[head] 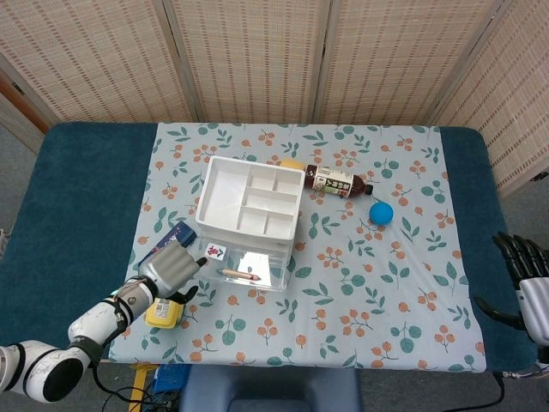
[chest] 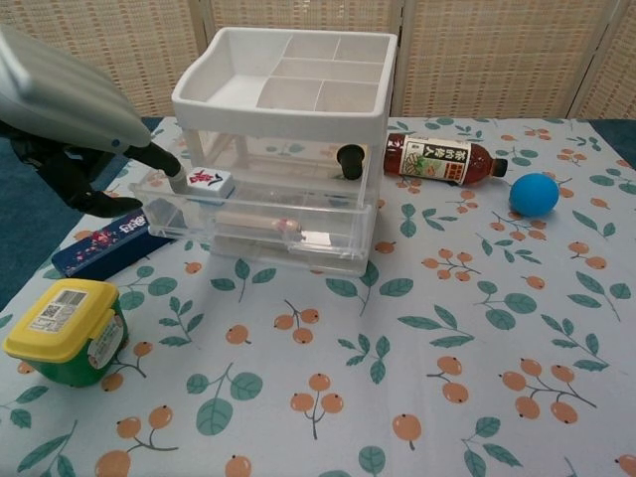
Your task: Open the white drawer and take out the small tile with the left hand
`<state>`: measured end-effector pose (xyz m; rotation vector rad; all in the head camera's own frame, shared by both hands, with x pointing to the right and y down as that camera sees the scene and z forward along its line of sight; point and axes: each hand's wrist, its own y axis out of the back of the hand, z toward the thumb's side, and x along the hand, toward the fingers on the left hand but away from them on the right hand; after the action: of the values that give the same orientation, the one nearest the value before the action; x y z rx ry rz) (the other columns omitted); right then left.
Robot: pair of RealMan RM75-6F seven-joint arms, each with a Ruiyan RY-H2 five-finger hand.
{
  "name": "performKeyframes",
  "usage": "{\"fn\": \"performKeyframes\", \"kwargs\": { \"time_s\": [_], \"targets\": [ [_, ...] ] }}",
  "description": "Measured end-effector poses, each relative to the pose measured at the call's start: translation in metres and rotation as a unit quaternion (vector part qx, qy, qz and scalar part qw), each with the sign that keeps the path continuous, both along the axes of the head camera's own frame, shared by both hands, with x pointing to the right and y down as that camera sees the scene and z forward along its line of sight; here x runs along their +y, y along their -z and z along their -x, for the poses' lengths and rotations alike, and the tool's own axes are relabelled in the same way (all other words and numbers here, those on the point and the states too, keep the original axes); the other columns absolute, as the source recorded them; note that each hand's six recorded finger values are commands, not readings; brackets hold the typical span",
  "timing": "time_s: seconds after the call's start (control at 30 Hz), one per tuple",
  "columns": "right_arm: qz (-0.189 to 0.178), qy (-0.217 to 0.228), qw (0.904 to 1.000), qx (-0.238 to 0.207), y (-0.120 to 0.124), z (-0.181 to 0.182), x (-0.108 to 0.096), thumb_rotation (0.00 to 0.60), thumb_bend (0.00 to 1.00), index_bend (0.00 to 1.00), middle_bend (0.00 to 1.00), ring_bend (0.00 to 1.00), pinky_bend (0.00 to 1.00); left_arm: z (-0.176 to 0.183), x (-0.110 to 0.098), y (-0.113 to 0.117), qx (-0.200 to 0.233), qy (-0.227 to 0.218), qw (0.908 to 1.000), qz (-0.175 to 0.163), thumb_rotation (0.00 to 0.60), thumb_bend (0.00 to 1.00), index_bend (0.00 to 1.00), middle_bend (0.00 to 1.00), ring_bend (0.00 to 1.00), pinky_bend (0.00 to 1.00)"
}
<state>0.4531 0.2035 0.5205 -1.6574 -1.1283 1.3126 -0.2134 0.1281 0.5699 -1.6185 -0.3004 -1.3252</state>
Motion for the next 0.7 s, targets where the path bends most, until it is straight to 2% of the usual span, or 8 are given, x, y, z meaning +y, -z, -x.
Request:
{"fn": "performKeyframes", "kwargs": {
  "time_s": [0.1,0.13,0.17,0.23,0.27,0.33,0.5,0.7],
  "targets": [
    [-0.002,0.000,1.0000,0.001,0.002,0.000,0.000,0.600,0.20,0.00,0.04,0.00,0.00,0.005,-0.001,0.005,0.009,0.014,0.9998,-0.002,0.242,0.47,0.15,0.96,1.00,1.00],
    [-0.003,0.000,1.0000,0.001,0.002,0.000,-0.001,0.600,0.20,0.00,0.04,0.00,0.00,0.007,-0.001,0.007,0.015,0.021,0.9997,-0.003,0.289,0.46,0.16,0.95,1.00,1.00],
    [-0.004,0.001,1.0000,0.002,0.003,0.000,-0.001,0.600,0.20,0.00,0.04,0.00,0.00,0.008,-0.002,0.008,0.019,0.026,0.9995,-0.005,0.376,0.46,0.17,0.95,1.00,1.00],
    [-0.007,0.001,1.0000,0.002,0.005,0.000,-0.002,0.600,0.20,0.00,0.04,0.00,0.00,0.011,-0.003,0.011,0.033,0.038,0.9987,-0.009,0.514,0.46,0.20,0.94,1.00,1.00],
    [-0.008,0.002,1.0000,0.003,0.005,0.000,-0.002,0.600,0.20,0.00,0.04,0.00,0.00,0.012,-0.004,0.013,0.041,0.042,0.9982,-0.012,0.563,0.46,0.21,0.94,1.00,1.00],
    [-0.011,0.003,0.9999,0.005,0.007,0.000,-0.003,0.600,0.20,0.00,0.04,0.00,0.00,0.014,-0.006,0.016,0.061,0.052,0.9965,-0.023,0.598,0.45,0.24,0.94,1.00,1.00],
    [-0.021,0.006,0.9997,0.008,0.014,0.001,-0.007,0.600,0.20,0.00,0.04,0.00,0.00,0.017,-0.014,0.023,0.121,0.072,0.9882,-0.059,0.600,0.42,0.28,0.94,1.00,1.00],
    [-0.032,0.009,0.9994,0.013,0.021,0.002,-0.010,0.600,0.20,0.00,0.04,0.00,0.00,0.020,-0.021,0.026,0.205,0.096,0.9686,-0.102,0.600,0.39,0.30,0.94,1.00,1.00]
  ]
}}
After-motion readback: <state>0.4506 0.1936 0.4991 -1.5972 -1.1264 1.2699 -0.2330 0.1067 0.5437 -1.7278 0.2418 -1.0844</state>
